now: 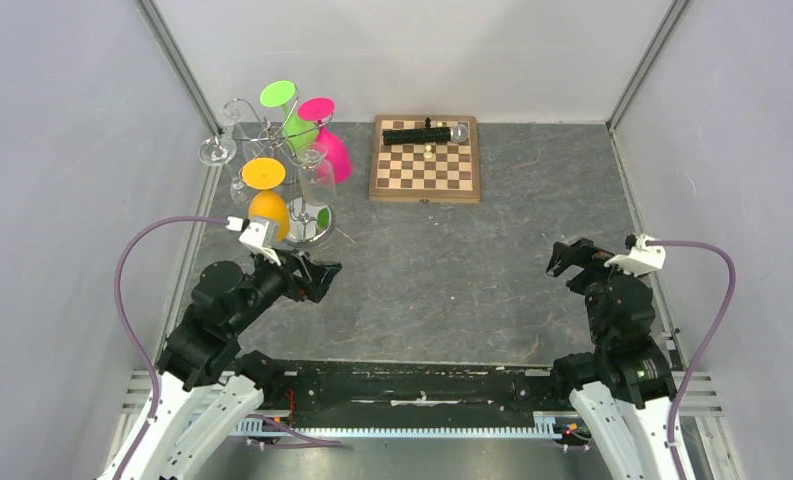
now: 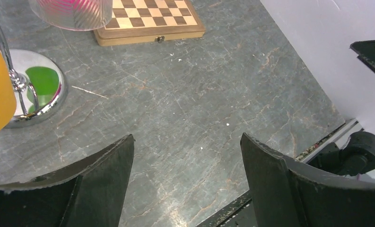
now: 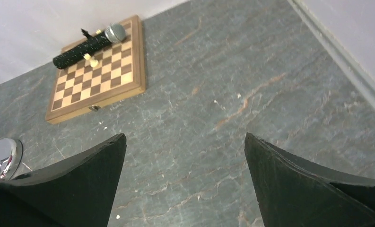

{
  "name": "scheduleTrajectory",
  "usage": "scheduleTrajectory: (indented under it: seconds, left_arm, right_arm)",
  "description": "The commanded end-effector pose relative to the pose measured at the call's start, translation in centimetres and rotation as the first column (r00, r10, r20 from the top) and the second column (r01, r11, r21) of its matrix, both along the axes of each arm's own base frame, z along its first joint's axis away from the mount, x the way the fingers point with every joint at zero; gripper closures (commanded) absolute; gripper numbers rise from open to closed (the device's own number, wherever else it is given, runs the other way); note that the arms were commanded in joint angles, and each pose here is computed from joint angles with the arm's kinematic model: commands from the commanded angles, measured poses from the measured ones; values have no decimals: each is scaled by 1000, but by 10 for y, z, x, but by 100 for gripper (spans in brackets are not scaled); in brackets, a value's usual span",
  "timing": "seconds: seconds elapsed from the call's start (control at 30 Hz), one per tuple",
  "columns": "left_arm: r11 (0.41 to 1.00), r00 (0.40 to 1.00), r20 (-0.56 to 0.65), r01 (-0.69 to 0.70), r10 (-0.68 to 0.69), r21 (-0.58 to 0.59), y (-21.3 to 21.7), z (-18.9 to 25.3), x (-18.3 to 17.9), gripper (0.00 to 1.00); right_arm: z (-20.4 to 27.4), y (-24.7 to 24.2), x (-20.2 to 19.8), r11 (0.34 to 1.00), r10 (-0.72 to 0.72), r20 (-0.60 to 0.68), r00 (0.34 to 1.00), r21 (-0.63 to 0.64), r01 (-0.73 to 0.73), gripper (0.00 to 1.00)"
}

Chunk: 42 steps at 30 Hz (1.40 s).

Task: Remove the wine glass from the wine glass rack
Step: Pick up the wine rack from the center of the board.

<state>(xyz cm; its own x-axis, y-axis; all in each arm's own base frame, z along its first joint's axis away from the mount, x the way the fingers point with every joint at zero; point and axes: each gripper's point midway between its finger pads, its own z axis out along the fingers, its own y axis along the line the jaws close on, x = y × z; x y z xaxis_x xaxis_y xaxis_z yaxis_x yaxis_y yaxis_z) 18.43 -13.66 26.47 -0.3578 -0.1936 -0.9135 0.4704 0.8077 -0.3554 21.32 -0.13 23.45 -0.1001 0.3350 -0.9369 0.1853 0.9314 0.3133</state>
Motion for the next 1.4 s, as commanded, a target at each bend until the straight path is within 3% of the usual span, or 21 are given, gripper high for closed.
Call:
scheduleTrajectory:
  seconds: [0.0,0.07,0.23,0.4,0.63,0.83,1.03,1.17,1.37]
  left_arm:
    - [993,1000,-9,-21,20,-115,-4,27,0,10]
    - [990,999,-8,-34,33,-135,-2,32,-3,3]
    - [990,998,64,28,-19,-140,-4,46,-13,1]
    - [999,999,-35,7,-9,-48,-1,45,-10,3]
    - [984,983,-59,173,-175,-31,-21,62,-27,3]
    - [996,988,-133,85,-85,-3,-11,69,-19,5]
    - [992,976,-177,125,-124,-8,-21,91,-16,6]
    - [997,988,-134,71,-73,-17,-15,114,-10,6]
    - [991,990,-39,-133,133,-7,18,151,7,0]
  right_arm:
    - [5,-6,1,992,-81,-56,995,90,86,2]
    - [5,0,3,995,-46,-82,996,84,53,2]
    - [15,22,9,992,123,-117,985,-18,-126,2]
    - [31,32,17,981,183,-107,977,-48,-188,2]
    - [40,34,32,967,204,-152,967,-121,-223,2]
    - [53,47,48,948,264,-215,940,-124,-294,2]
    - [55,59,56,937,311,-236,921,-87,-339,2]
    - [58,61,57,935,319,-236,918,-80,-345,2]
    - [72,62,57,935,322,-219,921,-77,-345,2]
